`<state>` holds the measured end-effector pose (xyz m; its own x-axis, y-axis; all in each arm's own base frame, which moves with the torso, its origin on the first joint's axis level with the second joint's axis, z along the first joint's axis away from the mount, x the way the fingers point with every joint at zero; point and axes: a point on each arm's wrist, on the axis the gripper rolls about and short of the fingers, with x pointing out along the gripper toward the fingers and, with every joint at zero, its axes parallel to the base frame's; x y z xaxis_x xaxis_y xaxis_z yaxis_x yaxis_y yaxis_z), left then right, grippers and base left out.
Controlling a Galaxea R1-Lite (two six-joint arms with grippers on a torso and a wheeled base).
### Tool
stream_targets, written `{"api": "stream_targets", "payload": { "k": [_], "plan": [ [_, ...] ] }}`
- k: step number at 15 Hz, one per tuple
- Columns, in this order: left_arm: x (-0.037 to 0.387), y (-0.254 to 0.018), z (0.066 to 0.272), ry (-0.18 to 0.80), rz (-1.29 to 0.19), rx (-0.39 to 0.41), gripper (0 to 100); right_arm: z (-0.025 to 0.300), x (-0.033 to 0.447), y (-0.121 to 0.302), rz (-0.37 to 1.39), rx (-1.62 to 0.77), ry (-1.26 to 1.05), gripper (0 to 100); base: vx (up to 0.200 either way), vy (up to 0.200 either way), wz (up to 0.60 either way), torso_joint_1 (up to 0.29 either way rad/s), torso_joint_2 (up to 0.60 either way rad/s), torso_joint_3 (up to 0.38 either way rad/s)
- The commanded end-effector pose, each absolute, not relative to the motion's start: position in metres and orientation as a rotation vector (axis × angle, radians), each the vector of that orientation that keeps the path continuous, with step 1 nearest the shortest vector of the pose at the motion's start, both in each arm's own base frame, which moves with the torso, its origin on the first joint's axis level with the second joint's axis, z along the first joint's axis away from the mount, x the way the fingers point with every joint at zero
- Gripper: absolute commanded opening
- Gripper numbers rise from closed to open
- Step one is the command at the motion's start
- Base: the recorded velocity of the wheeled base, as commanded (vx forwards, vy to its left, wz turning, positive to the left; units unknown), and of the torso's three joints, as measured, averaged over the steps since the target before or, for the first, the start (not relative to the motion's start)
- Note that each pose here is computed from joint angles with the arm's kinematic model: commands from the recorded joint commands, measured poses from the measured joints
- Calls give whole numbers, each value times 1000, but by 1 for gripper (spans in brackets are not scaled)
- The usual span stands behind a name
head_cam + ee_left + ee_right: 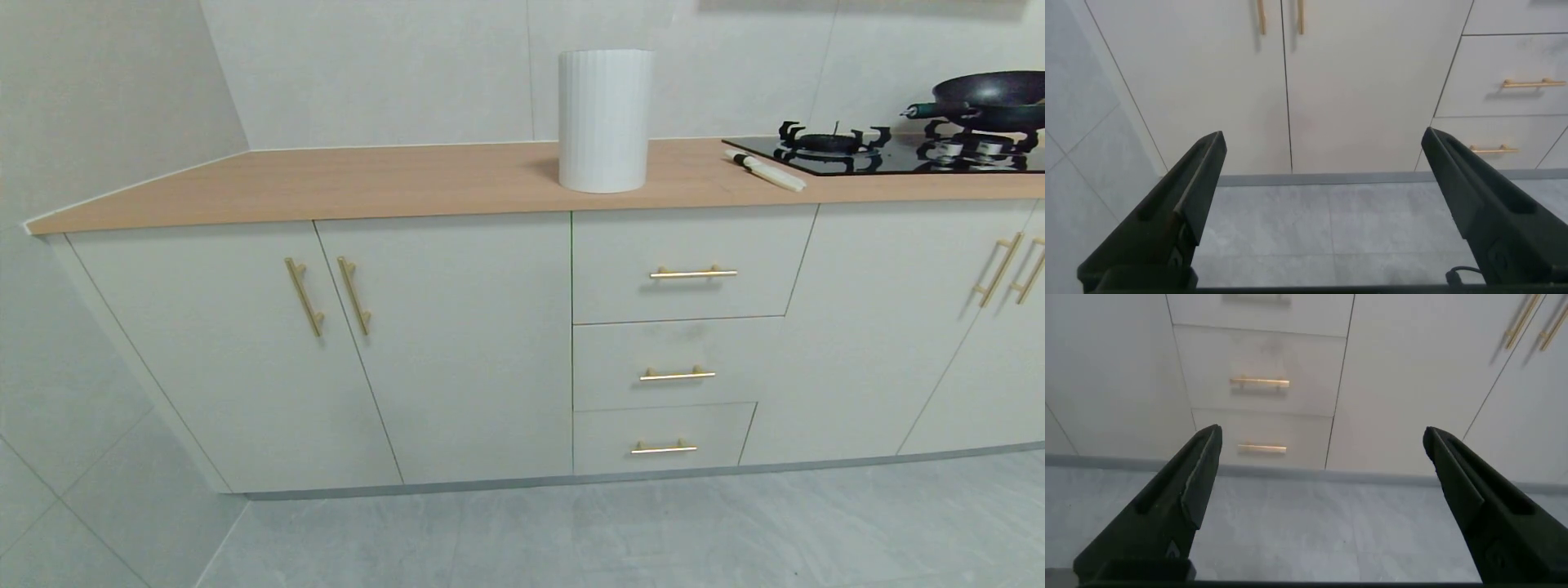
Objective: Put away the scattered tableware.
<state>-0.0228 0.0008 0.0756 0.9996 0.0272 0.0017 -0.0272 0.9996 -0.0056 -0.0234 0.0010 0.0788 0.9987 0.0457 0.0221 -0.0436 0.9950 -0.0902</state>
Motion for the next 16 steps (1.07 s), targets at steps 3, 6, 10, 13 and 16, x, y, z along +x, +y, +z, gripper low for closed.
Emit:
{"api": "stream_targets", "payload": {
  "k": [3,6,10,13,16],
  "plan": [
    [-23,1,76,-2,28,-6,100,77,-22,1,50,-95,-15,100,0,0,0,0,0,0],
    [-23,1,76,-2,26,-3,100,77,-23,1,48,-92,-15,100,0,0,0,0,0,0],
    [-23,1,76,-2,28,-6,100,77,-23,1,47,-86,-17,100,50,0,0,2,1,1],
    [-23,1,76,-2,25,-6,100,77,-23,1,49,-86,-14,100,200,0,0,-1,2,2],
    [-23,1,76,-2,28,-6,100,77,-23,1,49,-86,-14,100,200,0,0,4,1,5]
  ]
}}
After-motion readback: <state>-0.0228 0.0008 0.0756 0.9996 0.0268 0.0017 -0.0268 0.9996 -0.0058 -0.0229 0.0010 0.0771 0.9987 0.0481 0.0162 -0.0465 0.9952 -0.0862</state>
